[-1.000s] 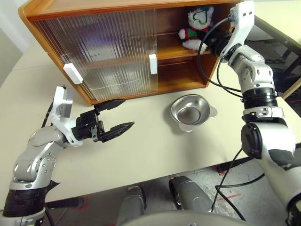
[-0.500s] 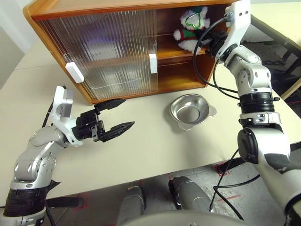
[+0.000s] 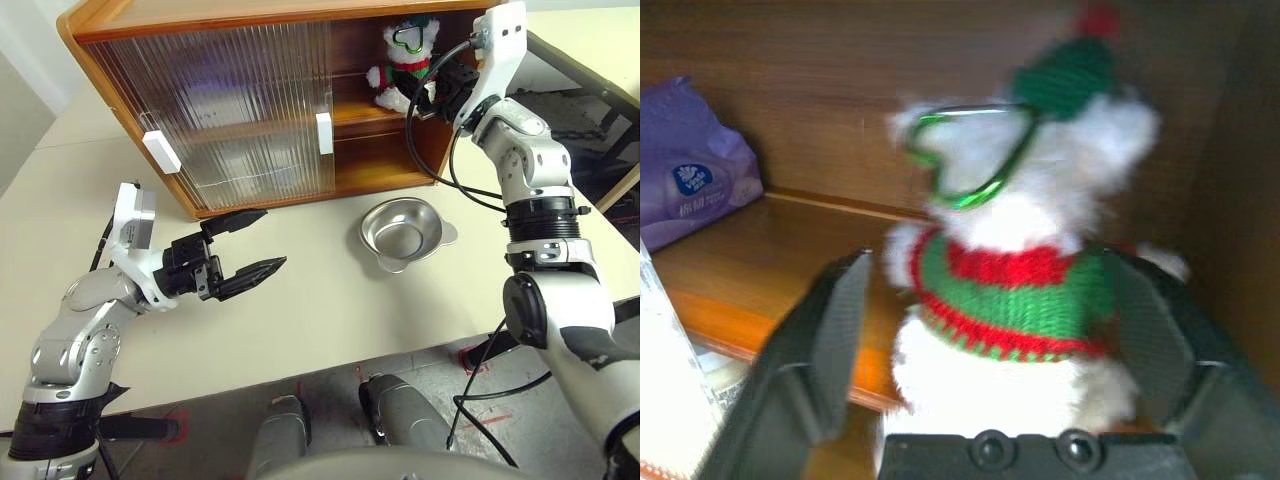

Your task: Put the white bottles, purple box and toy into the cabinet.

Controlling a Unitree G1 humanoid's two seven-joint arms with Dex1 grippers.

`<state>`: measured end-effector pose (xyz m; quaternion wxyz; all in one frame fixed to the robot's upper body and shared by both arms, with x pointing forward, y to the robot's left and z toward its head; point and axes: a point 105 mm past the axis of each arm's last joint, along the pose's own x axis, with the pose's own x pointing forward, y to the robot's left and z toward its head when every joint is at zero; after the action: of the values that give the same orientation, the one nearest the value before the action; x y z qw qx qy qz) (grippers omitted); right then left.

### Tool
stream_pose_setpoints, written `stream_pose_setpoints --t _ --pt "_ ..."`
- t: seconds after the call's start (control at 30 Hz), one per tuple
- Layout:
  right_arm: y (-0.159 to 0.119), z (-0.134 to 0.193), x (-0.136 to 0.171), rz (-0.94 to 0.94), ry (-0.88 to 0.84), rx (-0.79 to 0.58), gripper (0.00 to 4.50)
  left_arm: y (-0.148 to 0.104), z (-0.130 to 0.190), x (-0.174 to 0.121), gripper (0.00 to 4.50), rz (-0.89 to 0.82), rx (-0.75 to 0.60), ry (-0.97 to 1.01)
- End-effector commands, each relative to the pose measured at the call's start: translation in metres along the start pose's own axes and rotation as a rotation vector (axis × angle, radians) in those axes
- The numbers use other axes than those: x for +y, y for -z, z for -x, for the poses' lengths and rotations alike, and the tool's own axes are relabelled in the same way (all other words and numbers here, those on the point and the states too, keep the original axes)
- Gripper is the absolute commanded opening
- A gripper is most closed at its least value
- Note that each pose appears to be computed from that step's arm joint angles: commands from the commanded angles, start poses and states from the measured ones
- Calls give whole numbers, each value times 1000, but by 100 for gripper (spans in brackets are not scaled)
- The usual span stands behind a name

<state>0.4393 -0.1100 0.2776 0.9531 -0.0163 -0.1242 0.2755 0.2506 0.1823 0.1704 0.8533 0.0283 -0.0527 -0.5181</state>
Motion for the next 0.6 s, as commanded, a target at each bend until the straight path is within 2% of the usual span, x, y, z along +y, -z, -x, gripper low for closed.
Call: stream_pose_setpoints --t 0.03,0.23,0.4,0.6 --pt "-8 -4 3 11 -6 -32 448 -2 0 -2 450 -19 4 3" --pt "-16 -5 4 27 -15 -71 448 -1 0 -3 450 -15 4 1" --pt "-33 -2 8 52 -48 -149 448 0 -1 -4 450 -10 3 2" --pt "-46 8 16 64 -151 -202 448 0 -1 -4 450 -10 1 3"
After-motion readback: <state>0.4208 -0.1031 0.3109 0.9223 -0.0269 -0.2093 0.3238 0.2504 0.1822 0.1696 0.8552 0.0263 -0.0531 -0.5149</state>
